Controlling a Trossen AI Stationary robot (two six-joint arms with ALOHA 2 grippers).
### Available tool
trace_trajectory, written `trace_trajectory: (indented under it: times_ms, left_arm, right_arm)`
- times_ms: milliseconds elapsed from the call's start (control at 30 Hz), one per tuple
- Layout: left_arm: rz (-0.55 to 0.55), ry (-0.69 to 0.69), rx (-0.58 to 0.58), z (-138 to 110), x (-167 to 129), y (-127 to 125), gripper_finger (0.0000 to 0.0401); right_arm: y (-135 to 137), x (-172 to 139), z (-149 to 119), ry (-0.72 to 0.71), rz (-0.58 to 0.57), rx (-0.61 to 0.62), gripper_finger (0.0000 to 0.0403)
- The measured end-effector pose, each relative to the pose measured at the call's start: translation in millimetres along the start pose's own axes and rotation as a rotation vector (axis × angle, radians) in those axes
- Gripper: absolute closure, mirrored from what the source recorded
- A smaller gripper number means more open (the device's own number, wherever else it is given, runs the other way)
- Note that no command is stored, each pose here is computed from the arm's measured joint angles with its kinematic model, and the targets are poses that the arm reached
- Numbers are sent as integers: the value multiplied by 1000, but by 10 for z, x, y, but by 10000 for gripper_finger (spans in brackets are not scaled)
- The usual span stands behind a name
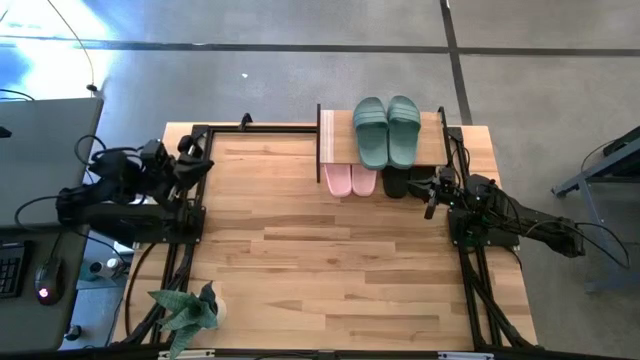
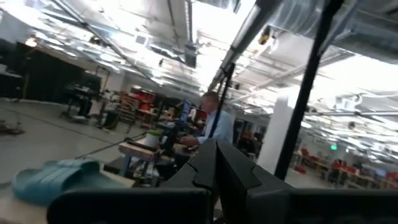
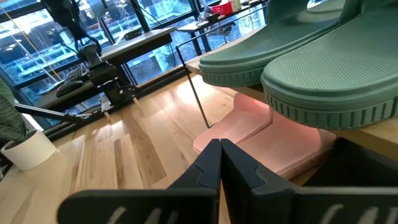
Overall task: Pick and place slides into the shelf
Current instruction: Return to Home Position
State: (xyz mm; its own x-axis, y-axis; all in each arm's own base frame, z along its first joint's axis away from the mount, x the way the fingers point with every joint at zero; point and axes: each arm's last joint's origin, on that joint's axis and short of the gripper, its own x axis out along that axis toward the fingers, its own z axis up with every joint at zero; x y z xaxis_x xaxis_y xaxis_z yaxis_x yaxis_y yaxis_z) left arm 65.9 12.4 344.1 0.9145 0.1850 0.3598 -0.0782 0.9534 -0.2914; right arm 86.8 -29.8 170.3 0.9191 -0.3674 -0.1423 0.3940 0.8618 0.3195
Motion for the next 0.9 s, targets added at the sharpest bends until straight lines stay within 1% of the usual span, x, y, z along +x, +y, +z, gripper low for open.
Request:
trace_trajectory:
  times_ms: [100,200,367,567,667,733,833,900]
  left_arm:
    - [17,-36,-6,-50,-125,27,401]
    - [3,-86,-9,-49,-257,30,401]
    - [-36,-109,-12,-142,-417,55,401]
    - [-110,-36,-37,-332,-355,86,401]
    - [-140,33,-93,-528,-311,132,401]
    - [-135,59,-127,-649,-292,169,401]
    - [-89,127,-173,-903,-269,255,401]
    - [-55,145,-174,-1038,-264,305,401]
  right_arm:
    - [1,0,0,1,3,0,403]
    - [1,0,-1,2,5,0,403]
    - [3,0,-1,4,10,0,403]
    - [3,0,-1,4,10,0,403]
    - [3,0,-1,4,10,0,403]
    - [3,0,-2,4,10,0,403]
    - [3,0,-2,4,10,0,403]
    - [3,0,-2,4,10,1,403]
